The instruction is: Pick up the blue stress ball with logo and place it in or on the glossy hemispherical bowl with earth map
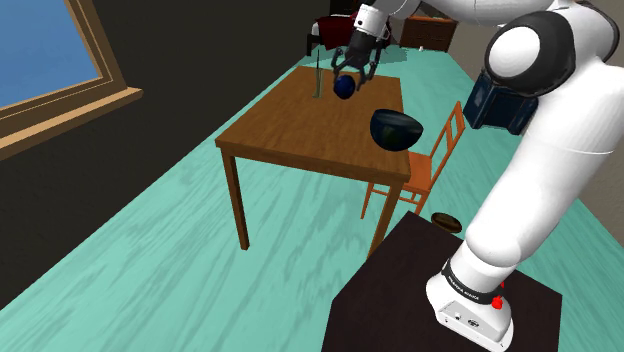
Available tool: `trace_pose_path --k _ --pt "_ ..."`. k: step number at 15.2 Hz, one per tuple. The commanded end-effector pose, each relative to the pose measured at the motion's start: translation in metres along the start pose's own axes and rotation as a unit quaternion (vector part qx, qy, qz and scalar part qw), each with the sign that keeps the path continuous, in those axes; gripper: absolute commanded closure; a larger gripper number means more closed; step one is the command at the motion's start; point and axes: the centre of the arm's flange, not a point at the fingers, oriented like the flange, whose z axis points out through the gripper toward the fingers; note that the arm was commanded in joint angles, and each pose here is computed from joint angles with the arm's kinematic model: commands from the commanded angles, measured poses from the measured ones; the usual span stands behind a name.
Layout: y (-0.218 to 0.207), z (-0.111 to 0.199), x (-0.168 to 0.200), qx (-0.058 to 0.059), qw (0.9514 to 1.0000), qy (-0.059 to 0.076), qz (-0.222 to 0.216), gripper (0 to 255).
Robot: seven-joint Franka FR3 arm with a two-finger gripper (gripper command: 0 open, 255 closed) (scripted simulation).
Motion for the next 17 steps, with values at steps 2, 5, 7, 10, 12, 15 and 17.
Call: trace_pose_path --k 2,5,7,10,12,15,17 --pt "-0.005 -0.016 -0.002 0.0 1.0 0.0 0.0 255" --pt "0.019 -0.03 -0.003 0.0 1.0 0.0 0.0 255" --pt "0.044 -0.038 -0.004 0.0 1.0 0.0 0.0 255" --pt "0.081 -0.051 -0.005 0.0 1.0 0.0 0.0 255" --pt "0.106 -0.06 -0.006 0.0 1.0 0.0 0.0 255" --pt "0.144 -0.073 -0.007 0.0 1.0 0.0 0.0 255" --pt "0.158 -0.077 -0.007 0.0 1.0 0.0 0.0 255"
